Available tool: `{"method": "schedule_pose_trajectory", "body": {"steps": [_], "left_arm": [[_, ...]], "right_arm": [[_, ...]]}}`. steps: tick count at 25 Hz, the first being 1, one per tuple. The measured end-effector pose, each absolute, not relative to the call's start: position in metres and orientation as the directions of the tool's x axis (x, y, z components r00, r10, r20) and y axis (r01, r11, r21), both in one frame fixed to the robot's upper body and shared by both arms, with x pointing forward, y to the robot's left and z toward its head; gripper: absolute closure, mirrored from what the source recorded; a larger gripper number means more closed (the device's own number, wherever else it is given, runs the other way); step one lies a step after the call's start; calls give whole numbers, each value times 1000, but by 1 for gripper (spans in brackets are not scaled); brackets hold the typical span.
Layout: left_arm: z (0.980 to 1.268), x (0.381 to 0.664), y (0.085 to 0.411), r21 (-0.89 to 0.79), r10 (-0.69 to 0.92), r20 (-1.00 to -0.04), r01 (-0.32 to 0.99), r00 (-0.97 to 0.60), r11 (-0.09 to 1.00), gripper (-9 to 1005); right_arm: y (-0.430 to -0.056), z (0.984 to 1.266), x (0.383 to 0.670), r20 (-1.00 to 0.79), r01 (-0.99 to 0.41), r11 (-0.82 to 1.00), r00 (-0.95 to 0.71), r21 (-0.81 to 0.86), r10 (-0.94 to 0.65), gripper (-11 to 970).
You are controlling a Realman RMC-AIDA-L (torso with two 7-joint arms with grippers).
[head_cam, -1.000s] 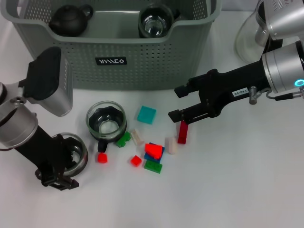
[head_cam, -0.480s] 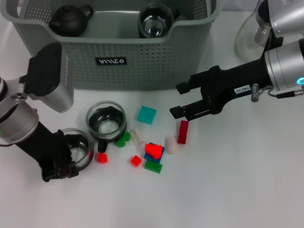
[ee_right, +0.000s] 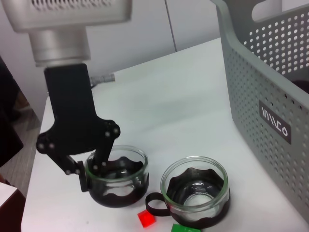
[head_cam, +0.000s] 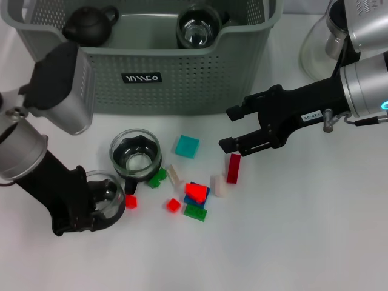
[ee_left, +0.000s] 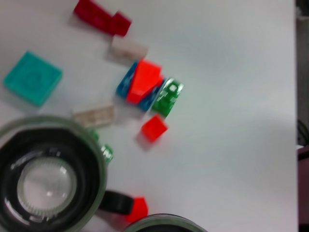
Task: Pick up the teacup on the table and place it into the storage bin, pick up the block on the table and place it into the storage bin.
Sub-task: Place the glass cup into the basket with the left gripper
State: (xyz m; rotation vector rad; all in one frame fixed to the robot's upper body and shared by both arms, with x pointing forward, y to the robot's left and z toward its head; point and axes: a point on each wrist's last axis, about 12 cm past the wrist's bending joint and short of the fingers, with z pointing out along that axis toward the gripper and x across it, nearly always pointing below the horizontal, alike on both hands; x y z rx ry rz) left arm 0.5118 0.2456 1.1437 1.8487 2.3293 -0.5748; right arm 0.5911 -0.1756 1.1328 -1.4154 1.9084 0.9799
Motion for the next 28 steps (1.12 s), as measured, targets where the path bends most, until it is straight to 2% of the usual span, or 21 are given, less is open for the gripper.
{"method": "schedule_pose_trajectory", "body": {"steps": [12, 16, 17, 24, 28], "left_arm": [[1168, 514, 267, -230, 836, -397, 922, -380, 310, 944], [1178, 520, 274, -245, 783, -451, 903, -429, 353, 945], [1184, 525, 276, -270, 735, -512, 896, -445, 354, 945], [1206, 540, 281, -285, 614, -641, 885, -462, 369, 944], [1225, 553, 279, -265, 563, -686, 879, -461, 396, 944]], "right_arm": [[-183, 1132, 590, -779, -962, 163, -272, 218, -566, 164], [-187, 1132, 588, -775, -962, 156, -273, 225, -570, 164], [-187, 1132, 588, -774, -962, 155, -274, 227, -570, 164], [-189, 1132, 586, -770, -959, 144, -283, 245, -572, 164], [-190, 1132, 585, -769, -957, 146, -290, 252, -570, 164]]}}
